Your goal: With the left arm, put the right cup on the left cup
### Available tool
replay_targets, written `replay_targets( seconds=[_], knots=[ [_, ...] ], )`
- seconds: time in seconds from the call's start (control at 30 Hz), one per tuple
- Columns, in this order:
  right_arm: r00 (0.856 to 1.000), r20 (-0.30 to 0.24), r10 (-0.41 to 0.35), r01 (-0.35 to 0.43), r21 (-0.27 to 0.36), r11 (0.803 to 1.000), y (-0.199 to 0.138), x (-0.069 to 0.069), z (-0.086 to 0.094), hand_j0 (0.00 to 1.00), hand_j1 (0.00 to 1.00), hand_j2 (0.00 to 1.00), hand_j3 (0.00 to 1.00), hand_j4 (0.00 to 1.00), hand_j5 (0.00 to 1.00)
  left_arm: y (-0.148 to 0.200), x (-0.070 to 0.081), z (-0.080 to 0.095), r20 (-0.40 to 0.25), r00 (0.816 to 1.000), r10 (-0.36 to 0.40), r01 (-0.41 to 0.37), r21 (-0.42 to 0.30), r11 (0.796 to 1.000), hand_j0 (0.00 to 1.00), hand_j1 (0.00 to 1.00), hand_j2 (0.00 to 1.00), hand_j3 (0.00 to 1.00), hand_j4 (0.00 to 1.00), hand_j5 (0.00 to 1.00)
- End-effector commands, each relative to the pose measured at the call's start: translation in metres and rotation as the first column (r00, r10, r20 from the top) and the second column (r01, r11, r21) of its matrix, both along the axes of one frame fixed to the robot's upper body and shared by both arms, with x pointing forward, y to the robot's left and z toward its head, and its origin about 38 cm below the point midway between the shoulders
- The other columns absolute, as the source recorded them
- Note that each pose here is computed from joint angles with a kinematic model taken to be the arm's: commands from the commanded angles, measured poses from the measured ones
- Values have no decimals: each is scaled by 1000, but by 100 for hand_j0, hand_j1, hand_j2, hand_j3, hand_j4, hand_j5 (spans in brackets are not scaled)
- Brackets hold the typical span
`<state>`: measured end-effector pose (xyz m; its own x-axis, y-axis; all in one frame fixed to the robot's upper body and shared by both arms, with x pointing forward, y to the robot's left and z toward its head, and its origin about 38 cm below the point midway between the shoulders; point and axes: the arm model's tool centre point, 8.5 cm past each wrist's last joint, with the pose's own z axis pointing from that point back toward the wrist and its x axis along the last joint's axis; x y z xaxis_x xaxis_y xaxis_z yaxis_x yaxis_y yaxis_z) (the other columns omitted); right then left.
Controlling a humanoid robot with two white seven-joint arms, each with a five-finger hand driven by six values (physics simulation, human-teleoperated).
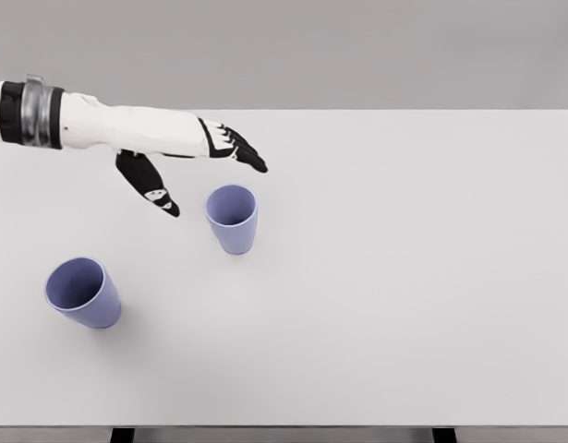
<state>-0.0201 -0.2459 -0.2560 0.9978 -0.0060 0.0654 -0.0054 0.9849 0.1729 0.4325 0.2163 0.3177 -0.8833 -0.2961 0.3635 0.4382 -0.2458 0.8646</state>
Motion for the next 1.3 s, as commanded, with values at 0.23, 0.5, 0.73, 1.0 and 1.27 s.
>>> replay_targets(
  seconds=[0.23, 0.5, 0.73, 1.0, 1.27],
  knots=[
    [1000, -3, 1, -1, 1, 1000, 0, -1, 0, 100, 100, 100, 100, 100, 100, -14, 22, -35, -25, 999, 25, -24, 43, 999, 100, 100, 100, 100, 100, 100],
    [1000, -3, 1, -1, 1, 1000, 0, -1, 0, 100, 100, 100, 100, 100, 100, -5, 31, -43, -33, 997, 71, -70, 31, 997, 100, 100, 100, 100, 100, 100],
    [1000, -3, -1, 1, 1, 1000, 0, -1, 0, 100, 100, 100, 100, 100, 100, 0, 45, -59, -61, 990, 129, -128, 24, 991, 100, 100, 100, 100, 100, 100],
    [1000, -3, 1, -1, 1, 1000, 0, -1, 0, 100, 100, 100, 100, 100, 100, -5, 37, -60, -67, 992, 103, -102, 12, 995, 100, 100, 100, 100, 100, 100],
    [1000, -3, 1, -1, 1, 1000, 0, -1, 0, 100, 100, 100, 100, 100, 100, -15, 34, -72, -93, 992, 90, -92, -18, 996, 100, 100, 100, 100, 100, 100]
  ],
)
